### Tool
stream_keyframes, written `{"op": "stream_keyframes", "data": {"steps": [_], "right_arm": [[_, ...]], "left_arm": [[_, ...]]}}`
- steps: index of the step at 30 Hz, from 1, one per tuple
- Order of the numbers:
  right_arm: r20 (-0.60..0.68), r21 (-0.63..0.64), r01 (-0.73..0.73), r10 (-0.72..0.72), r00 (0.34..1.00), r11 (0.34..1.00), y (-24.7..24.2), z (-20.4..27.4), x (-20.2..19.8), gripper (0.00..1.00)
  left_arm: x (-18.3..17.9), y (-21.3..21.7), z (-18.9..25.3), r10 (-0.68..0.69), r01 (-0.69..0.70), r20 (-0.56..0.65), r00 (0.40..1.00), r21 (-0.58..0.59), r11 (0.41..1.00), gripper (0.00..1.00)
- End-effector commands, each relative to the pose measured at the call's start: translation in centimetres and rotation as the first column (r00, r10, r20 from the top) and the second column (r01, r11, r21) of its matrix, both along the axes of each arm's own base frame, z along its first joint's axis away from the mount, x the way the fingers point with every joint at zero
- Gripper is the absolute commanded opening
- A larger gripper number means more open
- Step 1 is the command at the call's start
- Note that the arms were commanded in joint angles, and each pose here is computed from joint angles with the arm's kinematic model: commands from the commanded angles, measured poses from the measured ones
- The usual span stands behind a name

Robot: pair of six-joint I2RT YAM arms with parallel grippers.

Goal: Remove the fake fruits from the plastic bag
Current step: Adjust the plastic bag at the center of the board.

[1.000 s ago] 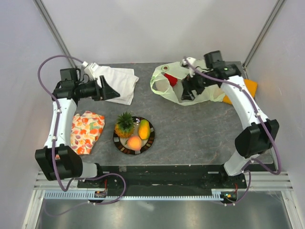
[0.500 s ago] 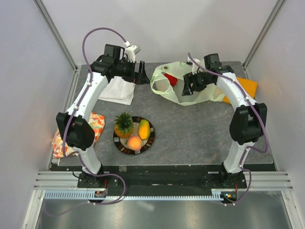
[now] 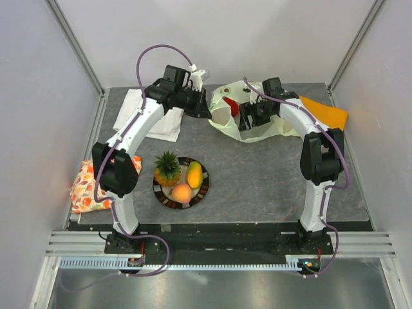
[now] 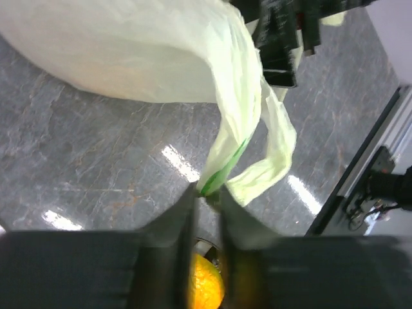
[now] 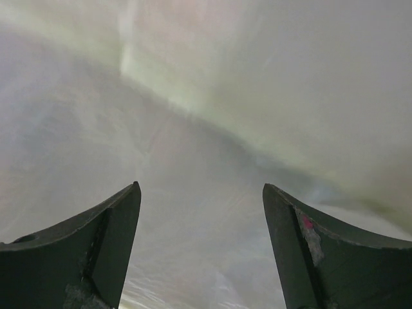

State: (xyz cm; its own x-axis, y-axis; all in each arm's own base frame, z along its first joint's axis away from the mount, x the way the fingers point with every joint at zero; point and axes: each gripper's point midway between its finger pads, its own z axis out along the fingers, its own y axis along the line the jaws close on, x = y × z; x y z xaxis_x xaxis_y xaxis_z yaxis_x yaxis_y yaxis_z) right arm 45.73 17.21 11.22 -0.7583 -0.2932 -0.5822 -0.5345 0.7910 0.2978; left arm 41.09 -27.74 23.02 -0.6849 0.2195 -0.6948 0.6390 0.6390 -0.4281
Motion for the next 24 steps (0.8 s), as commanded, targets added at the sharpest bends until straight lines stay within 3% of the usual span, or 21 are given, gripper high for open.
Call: {"op": "stream_keyframes", "data": {"steps": [1,5,6,11,15,19,24], "right_arm": [[-0.012,-0.062,0.046,-0.047,0.999,0.997,-1.6,-0.3,-2.2,0.85],[-0.059,-0.106,0.095,-0.101,0.993,0.99,-4.4,-1.3,-6.2,0.85],[-0.022,-0.118,0.116,-0.12,0.993,0.986,-5.2,0.0,-6.6,0.85],[-0.026,-0.112,0.127,-0.13,0.991,0.986,-5.6,0.1,-9.4,0.86],[-0.004,-0.029,0.092,-0.092,0.996,0.995,-3.5,0.5,-7.6,0.86],[0.084,0.007,0.052,-0.053,0.995,0.999,-0.8,2.3,-3.1,0.85],[0.042,0.083,0.014,-0.018,0.999,0.996,3.5,1.2,-0.7,0.87]], "left_arm": [[-0.6,-0.1,2.1,-0.043,0.045,0.061,0.997,-0.024,0.999,0.02],[-2.7,3.1,3.8,-0.012,0.012,0.085,0.996,-0.001,1.0,0.02],[-3.4,4.0,4.6,-0.038,0.036,0.135,0.99,0.021,0.999,0.01],[-6.9,6.1,2.8,-0.107,0.095,0.1,0.989,0.116,0.989,0.01],[-7.7,6.6,0.2,-0.098,0.091,0.039,0.994,0.147,0.985,0.02],[-5.9,6.2,-0.6,-0.088,0.082,0.033,0.996,0.165,0.983,0.02],[-4.2,5.5,0.1,-0.088,0.076,0.067,0.994,0.161,0.984,0.01]]}}
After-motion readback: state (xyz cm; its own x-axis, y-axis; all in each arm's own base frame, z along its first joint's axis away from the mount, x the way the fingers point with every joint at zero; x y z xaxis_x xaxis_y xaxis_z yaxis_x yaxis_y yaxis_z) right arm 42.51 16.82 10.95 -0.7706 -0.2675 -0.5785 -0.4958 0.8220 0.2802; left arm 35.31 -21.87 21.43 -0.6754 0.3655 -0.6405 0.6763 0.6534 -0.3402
